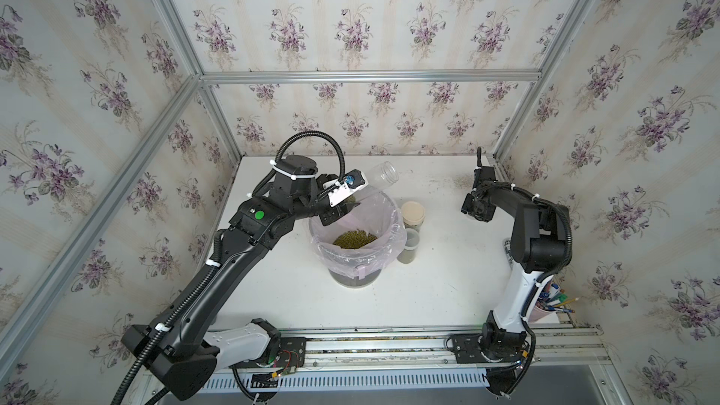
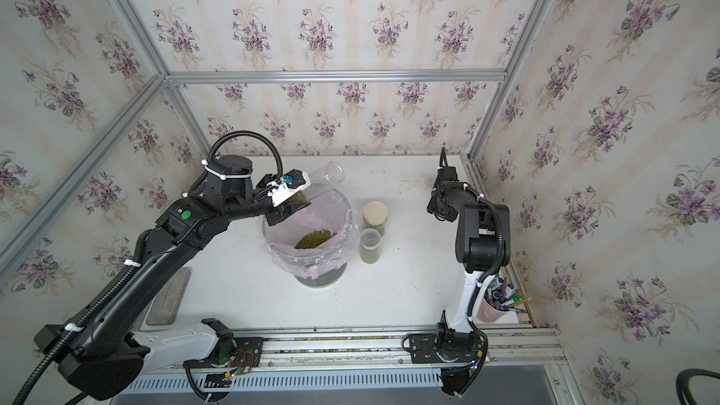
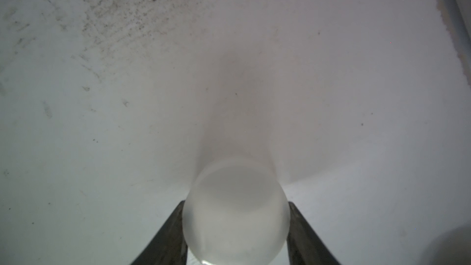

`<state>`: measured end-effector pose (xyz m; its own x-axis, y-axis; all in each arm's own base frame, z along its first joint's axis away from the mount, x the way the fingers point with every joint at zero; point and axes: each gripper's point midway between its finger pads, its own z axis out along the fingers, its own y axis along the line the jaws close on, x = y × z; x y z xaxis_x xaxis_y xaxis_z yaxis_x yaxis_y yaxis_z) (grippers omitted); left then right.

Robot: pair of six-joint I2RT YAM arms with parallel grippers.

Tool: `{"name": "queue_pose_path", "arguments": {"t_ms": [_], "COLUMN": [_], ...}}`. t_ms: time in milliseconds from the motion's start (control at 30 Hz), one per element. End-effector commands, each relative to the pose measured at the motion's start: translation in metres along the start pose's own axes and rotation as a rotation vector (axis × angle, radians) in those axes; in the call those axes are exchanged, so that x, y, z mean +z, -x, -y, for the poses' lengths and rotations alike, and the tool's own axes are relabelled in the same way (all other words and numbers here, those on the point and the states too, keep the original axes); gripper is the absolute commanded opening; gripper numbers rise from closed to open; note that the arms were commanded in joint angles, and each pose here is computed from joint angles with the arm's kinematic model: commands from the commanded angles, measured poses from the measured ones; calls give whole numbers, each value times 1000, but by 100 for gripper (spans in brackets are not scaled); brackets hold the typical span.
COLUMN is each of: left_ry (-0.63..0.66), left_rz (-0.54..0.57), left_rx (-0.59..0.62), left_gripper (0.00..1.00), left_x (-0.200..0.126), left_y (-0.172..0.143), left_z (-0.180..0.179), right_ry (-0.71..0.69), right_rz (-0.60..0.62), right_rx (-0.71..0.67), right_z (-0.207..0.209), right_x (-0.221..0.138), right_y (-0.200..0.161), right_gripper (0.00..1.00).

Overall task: Empty moldy mung beans from jars
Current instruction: Place the lid at the center of the board.

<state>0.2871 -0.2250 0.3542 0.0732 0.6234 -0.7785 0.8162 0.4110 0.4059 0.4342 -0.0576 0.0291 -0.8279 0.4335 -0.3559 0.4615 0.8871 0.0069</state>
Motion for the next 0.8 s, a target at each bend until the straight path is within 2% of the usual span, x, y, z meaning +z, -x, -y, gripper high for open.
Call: {"name": "queue_pose_path", "arguments": {"t_ms": [0,267,767], "left_ry": [21,28,46], "left_rz": [40,41,40], "left_rx": [18,24,26], "left_gripper": [42,42,42], "left_x": [-3,-4,-5], "left_y": [10,9,8], "left_z": [-4,-4,-6], "right_ry": [-7,-10,-12], "right_rz": [-5,-6,-43], "right_rx": [18,56,69], "right_z": [6,16,18], "right_x": [2,8,20], "right_y": [1,14,10], "right_gripper": [53,55,67]}}
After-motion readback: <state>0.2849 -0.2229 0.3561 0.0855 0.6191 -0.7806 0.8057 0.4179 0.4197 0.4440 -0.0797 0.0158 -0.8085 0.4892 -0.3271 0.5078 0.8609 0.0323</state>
